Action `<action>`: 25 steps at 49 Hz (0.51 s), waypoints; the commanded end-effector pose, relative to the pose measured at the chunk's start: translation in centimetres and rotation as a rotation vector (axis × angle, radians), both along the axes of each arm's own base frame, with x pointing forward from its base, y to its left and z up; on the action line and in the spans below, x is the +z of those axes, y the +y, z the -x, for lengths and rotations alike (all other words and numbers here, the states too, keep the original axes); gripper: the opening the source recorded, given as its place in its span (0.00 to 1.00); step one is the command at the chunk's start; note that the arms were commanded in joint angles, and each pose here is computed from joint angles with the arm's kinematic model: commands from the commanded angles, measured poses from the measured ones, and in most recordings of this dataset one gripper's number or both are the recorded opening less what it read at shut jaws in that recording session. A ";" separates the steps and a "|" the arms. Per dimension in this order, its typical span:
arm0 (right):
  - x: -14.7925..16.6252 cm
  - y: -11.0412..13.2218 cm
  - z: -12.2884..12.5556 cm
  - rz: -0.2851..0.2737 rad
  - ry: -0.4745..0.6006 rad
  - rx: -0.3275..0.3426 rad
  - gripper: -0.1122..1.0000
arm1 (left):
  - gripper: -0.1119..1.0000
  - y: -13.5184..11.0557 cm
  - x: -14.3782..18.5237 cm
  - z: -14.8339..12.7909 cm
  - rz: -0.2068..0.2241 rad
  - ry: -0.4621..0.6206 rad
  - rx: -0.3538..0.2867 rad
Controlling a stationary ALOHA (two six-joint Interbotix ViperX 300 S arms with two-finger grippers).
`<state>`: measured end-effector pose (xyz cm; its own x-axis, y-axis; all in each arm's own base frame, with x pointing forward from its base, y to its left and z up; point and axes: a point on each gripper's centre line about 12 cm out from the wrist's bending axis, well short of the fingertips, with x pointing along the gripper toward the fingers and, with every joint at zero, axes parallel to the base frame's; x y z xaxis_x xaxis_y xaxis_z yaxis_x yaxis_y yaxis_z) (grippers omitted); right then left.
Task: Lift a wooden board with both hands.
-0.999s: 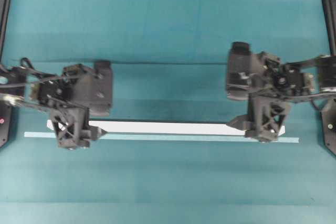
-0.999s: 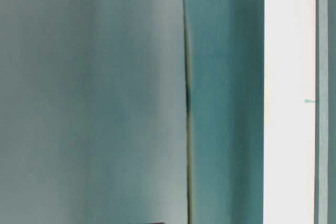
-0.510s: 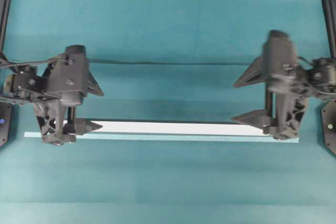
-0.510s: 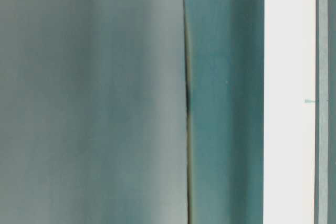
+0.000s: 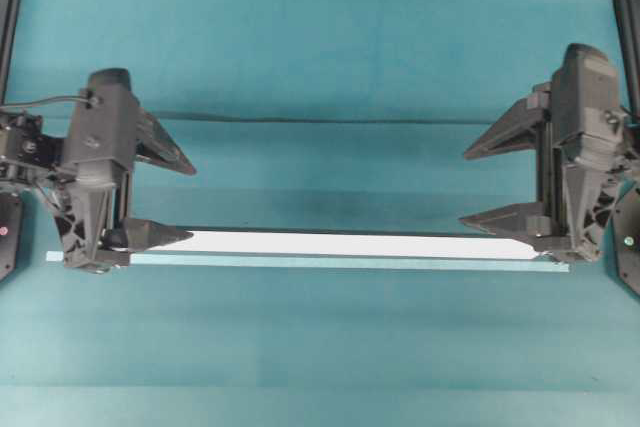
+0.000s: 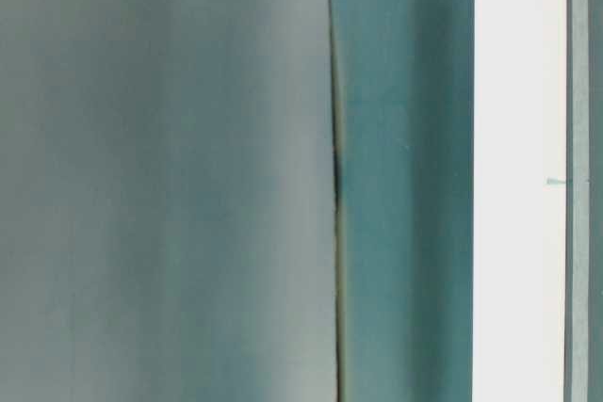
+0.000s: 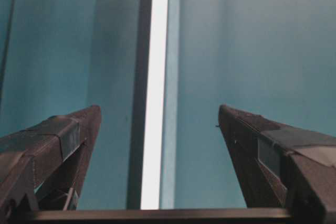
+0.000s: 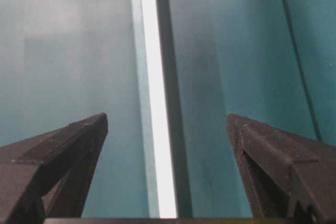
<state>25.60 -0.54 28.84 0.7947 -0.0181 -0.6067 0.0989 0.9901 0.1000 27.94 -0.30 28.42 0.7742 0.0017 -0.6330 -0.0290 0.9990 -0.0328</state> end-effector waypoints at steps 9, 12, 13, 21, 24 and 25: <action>1.3 -0.3 0.1 0.000 -0.089 -0.013 0.94 | 0.98 0.1 3.2 0.5 0.007 -0.233 0.003; 1.8 -0.4 0.3 0.001 -0.129 -0.019 0.94 | 0.98 0.2 4.0 0.9 0.007 -0.293 0.006; 1.9 -0.5 0.3 0.002 -0.141 -0.020 0.94 | 0.98 0.3 4.2 1.0 0.007 -0.311 0.007; 3.0 -0.8 1.0 0.005 -0.215 -0.035 0.94 | 0.98 0.5 5.6 2.3 0.006 -0.393 0.015; 3.1 -0.9 1.3 0.006 -0.222 -0.040 0.94 | 0.98 0.5 5.9 2.8 0.006 -0.409 0.013; 3.2 -0.9 1.4 0.007 -0.227 -0.041 0.94 | 0.98 0.5 6.1 3.0 0.006 -0.419 0.014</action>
<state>24.37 -1.29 31.53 0.8987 -0.0486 -0.4359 0.1087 0.9875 0.1138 25.48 0.21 33.33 0.9500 0.0121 -0.3121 -0.0285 0.9984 -0.0481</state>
